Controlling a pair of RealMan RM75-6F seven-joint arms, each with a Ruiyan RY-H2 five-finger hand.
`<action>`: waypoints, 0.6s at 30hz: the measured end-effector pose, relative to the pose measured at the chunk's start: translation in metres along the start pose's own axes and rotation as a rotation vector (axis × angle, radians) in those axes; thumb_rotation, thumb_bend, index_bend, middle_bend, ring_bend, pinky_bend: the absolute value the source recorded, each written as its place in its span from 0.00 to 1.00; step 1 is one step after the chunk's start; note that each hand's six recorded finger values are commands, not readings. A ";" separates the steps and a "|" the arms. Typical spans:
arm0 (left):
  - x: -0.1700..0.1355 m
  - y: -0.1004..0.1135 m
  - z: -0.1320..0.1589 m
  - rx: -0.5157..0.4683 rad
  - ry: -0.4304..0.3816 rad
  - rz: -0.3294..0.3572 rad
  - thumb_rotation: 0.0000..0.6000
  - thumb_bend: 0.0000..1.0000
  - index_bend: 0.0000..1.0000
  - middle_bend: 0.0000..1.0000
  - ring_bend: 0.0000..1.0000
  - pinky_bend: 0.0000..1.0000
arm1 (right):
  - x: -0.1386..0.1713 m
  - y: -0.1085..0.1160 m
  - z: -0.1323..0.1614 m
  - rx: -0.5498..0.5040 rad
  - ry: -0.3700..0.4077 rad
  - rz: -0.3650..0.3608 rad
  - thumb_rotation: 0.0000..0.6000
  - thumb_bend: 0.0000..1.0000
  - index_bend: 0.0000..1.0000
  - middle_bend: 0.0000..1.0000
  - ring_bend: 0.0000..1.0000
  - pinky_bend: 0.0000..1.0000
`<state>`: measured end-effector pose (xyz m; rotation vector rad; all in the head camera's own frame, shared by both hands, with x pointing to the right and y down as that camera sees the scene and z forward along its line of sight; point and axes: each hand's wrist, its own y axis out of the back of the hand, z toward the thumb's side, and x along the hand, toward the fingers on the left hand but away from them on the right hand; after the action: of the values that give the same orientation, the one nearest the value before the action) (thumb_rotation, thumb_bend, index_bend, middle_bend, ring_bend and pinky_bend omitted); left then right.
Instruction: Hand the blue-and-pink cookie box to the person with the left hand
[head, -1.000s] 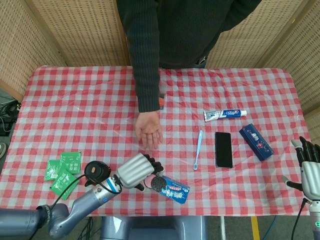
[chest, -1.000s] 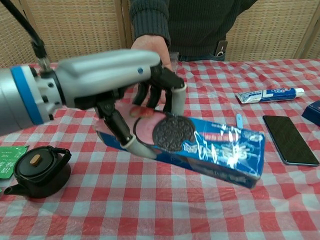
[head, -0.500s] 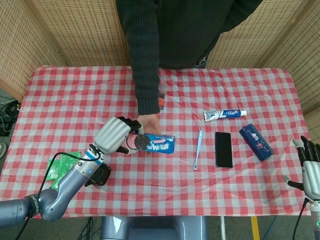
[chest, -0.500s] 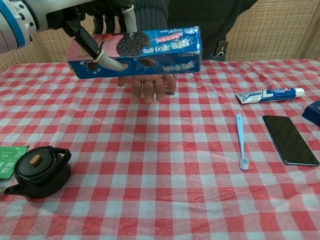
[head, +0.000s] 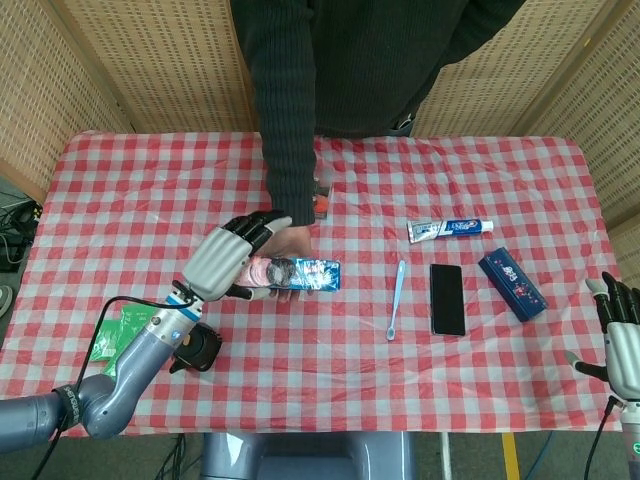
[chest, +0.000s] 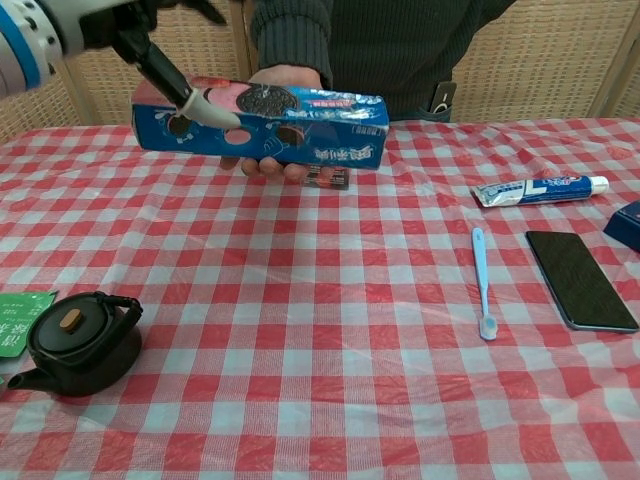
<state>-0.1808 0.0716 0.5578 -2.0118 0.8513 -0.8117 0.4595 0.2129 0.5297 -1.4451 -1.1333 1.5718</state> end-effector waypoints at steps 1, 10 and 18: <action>-0.003 0.008 0.001 -0.006 -0.001 0.024 1.00 0.00 0.00 0.00 0.00 0.00 | 0.000 0.000 0.000 0.000 0.001 0.001 1.00 0.00 0.00 0.00 0.00 0.00; -0.056 0.078 -0.032 0.048 0.084 0.213 1.00 0.00 0.00 0.00 0.00 0.00 | 0.001 0.001 0.003 -0.016 0.011 0.005 1.00 0.00 0.00 0.00 0.00 0.00; -0.155 0.060 -0.096 -0.003 0.261 0.207 1.00 0.00 0.00 0.00 0.00 0.00 | 0.004 0.003 0.008 -0.030 0.034 0.007 1.00 0.00 0.00 0.00 0.00 0.00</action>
<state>-0.3596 0.1261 0.5164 -1.8076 1.1872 -0.9649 0.4517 0.2140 0.5254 -1.4912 -1.1378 1.5351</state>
